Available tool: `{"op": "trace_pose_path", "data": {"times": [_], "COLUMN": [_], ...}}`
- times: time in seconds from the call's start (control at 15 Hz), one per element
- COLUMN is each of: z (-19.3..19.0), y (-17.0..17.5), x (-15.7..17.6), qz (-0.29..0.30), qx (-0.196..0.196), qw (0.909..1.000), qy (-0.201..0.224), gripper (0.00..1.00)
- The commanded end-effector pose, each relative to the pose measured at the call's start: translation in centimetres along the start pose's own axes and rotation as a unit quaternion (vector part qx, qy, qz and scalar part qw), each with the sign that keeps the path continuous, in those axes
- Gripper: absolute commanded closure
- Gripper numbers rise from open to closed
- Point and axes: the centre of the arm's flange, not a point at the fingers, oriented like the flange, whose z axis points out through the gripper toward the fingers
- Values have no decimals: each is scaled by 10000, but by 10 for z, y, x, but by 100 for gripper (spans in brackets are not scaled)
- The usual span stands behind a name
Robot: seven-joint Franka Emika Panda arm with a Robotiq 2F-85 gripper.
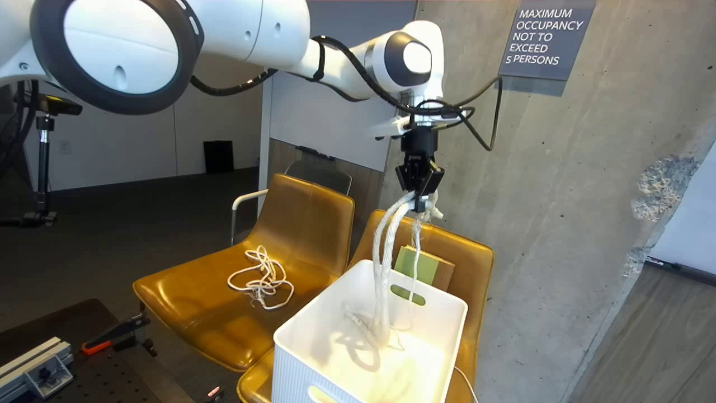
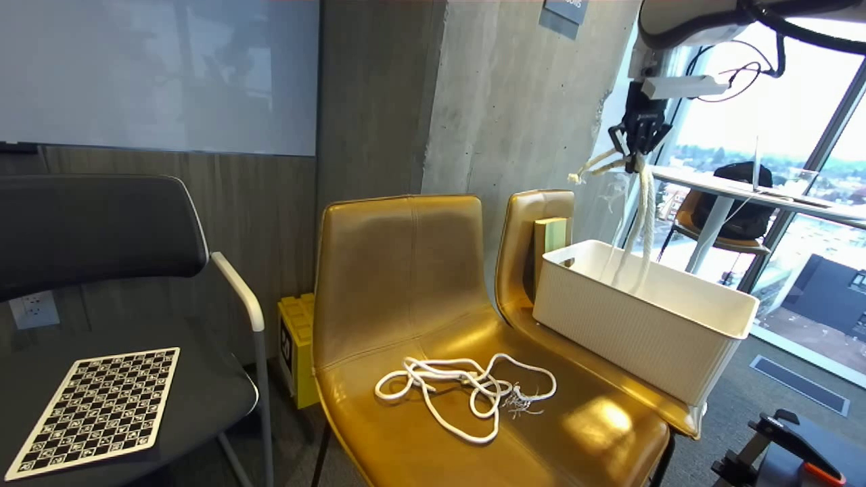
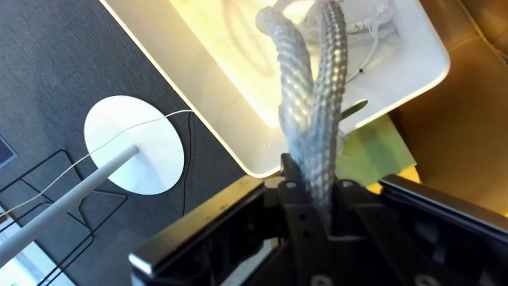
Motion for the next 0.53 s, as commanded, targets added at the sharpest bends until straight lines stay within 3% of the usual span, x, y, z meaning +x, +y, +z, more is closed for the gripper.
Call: {"op": "trace_pose_path", "data": {"times": [0.0,0.47], "z": [67,191], "y": [8,39], "x": [-47,-80], "qz": [-334,-640], "qx": [-242,-695], "qw": [9989,9927], "qy": [-242,-747], "gripper": [97,97]}}
